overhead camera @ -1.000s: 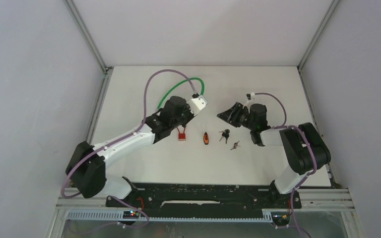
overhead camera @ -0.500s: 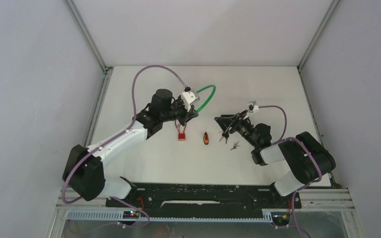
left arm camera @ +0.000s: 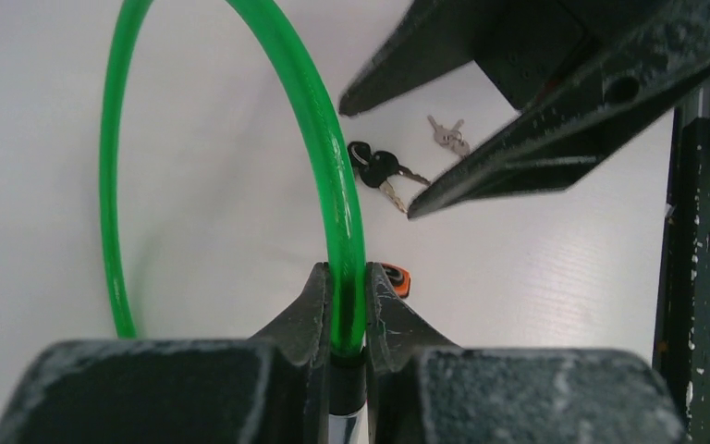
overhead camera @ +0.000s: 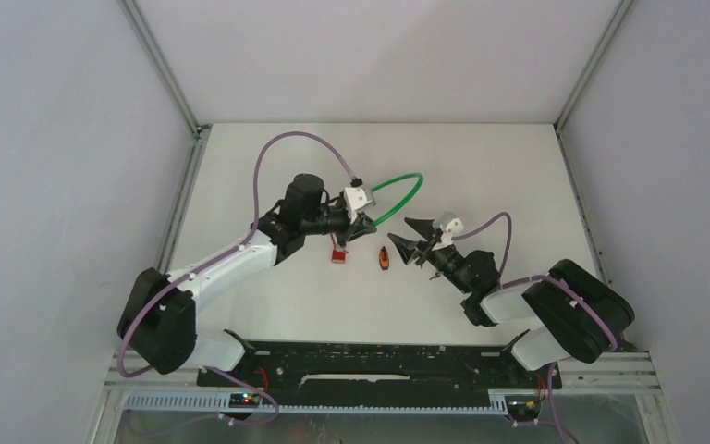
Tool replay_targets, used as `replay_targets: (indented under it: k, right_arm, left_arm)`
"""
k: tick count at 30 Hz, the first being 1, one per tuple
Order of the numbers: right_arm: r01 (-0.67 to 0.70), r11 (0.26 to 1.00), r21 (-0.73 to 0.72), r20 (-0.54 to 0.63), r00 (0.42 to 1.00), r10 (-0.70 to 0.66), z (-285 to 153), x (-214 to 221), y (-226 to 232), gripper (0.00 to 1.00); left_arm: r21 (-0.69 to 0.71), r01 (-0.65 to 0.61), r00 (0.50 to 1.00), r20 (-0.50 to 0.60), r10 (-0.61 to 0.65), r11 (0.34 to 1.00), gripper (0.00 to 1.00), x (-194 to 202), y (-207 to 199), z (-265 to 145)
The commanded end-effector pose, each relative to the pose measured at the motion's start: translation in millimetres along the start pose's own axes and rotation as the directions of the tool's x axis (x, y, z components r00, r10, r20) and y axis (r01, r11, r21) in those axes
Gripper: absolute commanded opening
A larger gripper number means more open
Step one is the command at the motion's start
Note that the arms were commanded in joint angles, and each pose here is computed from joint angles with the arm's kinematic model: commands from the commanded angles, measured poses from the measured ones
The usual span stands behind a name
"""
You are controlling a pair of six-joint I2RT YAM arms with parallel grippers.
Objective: Lock with the key
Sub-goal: Lock the lock.
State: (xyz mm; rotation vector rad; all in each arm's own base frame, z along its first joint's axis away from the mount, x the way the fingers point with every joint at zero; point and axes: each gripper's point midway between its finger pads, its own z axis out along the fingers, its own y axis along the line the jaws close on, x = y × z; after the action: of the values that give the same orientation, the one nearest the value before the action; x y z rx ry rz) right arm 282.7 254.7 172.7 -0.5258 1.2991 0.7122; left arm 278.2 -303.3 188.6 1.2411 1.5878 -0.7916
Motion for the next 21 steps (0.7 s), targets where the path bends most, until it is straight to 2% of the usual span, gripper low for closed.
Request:
replay_targets:
  k: [1, 6, 11, 16, 21]
  right_arm:
    - [0.100, 0.995, 0.002, 0.085, 0.991, -0.100, 4.0, -24.5, -3.9, 0.57]
    - [-0.115, 0.987, -0.116, 0.081, 0.989, 0.125, 8.1, -31.6, 8.8, 0.58]
    - [-0.299, 0.942, -0.154, 0.055, 0.949, 0.310, 10.7, -37.8, 5.6, 0.59]
    - [-0.377, 0.900, -0.220, -0.002, 0.922, 0.386, 16.7, -34.2, 16.3, 0.59]
    - [-0.454, 0.866, -0.207, -0.040, 0.889, 0.457, 20.6, -26.1, 10.3, 0.58]
  left_arm:
    - [0.018, -0.109, 0.989, 0.107, 0.106, 0.994, 0.00, -12.8, -7.1, 0.4]
    - [0.001, -0.163, 0.973, 0.168, 0.160, 0.987, 0.00, -11.6, -10.2, 0.1]
    - [-0.042, -0.240, 0.946, 0.216, 0.243, 0.970, 0.00, -1.4, -18.5, 1.9]
    - [-0.005, -0.258, 0.946, 0.203, 0.254, 0.966, 0.00, 4.9, -27.5, 9.3]
    - [-0.009, -0.266, 0.941, 0.214, 0.262, 0.964, 0.00, 4.6, -31.1, 9.6]
